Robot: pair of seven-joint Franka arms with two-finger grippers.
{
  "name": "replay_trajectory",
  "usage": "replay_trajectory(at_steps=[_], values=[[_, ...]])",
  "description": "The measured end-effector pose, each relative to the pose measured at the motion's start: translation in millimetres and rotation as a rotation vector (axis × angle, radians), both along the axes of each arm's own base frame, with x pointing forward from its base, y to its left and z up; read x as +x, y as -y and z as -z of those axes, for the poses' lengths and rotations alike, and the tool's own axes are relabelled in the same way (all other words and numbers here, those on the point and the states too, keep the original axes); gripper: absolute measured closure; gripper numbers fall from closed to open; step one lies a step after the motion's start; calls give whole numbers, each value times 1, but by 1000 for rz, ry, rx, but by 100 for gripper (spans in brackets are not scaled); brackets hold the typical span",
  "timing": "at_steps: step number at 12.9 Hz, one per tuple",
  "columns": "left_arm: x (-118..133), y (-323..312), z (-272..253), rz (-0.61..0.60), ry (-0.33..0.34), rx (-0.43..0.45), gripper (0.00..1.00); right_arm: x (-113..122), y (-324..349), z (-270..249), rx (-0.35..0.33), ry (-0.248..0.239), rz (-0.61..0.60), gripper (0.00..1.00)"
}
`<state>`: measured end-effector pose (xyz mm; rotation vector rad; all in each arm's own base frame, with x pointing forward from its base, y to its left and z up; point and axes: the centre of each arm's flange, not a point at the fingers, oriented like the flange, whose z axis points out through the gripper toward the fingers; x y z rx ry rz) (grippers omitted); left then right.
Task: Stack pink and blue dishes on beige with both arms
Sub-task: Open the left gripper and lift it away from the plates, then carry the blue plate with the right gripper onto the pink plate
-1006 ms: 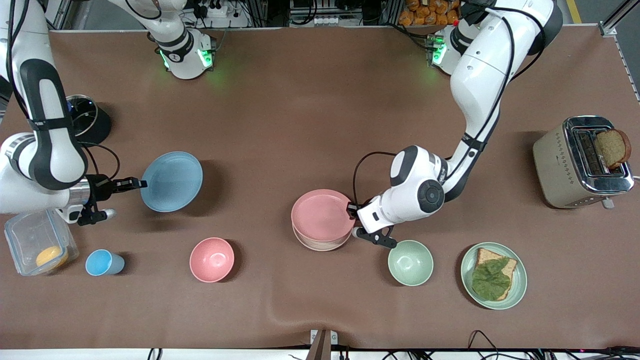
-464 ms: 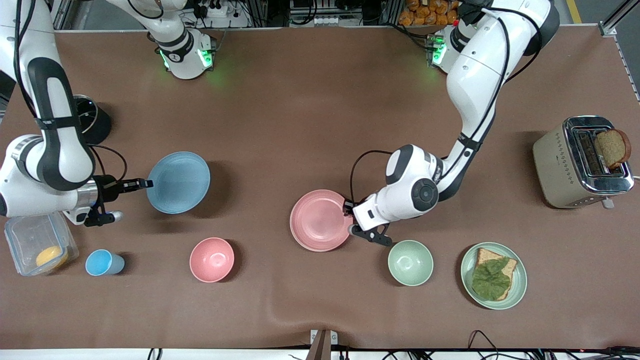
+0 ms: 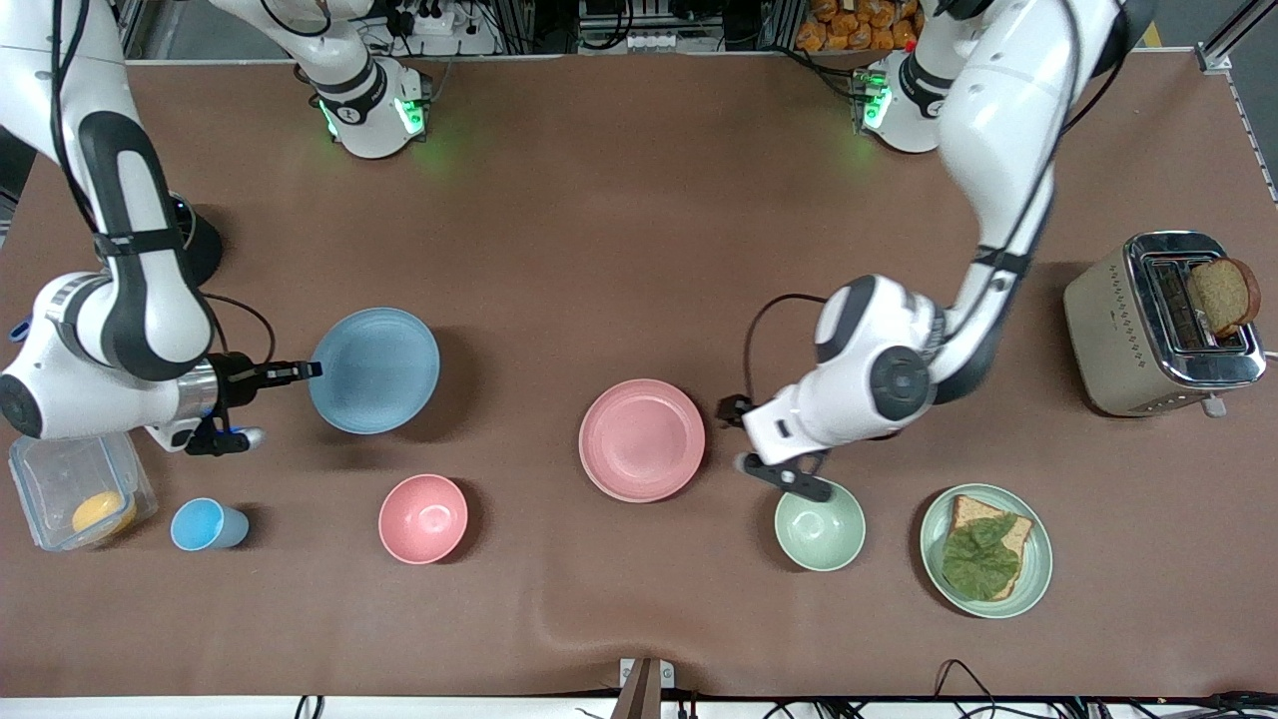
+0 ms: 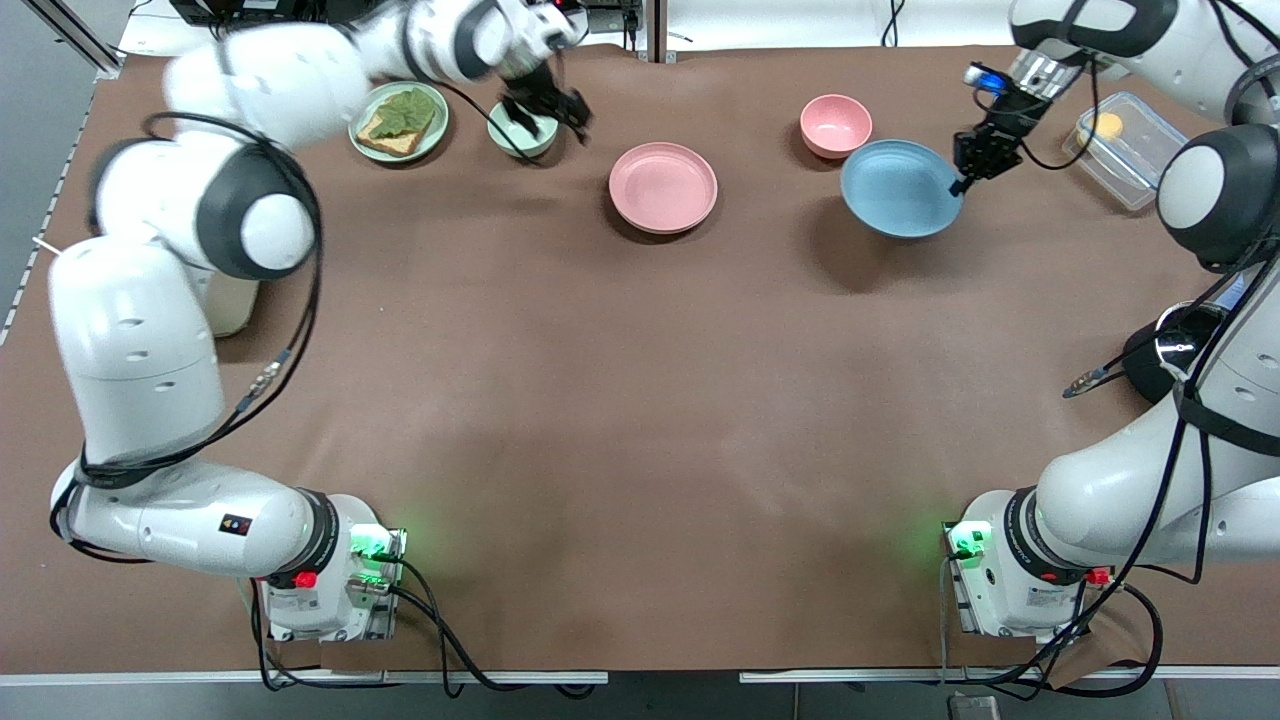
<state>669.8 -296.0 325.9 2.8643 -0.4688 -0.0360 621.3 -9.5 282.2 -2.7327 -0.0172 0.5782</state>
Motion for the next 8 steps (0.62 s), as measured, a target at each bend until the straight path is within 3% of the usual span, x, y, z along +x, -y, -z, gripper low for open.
replay_trajectory(at_steps=[4, 8], values=[[4, -90, -101, -41, 21, 130, 0, 6, -110, -13, -85, -30, 84, 97], [-26, -139, -195, -88, 13, 181, 0, 19, -186, 10, -65, -30, 172, 97]])
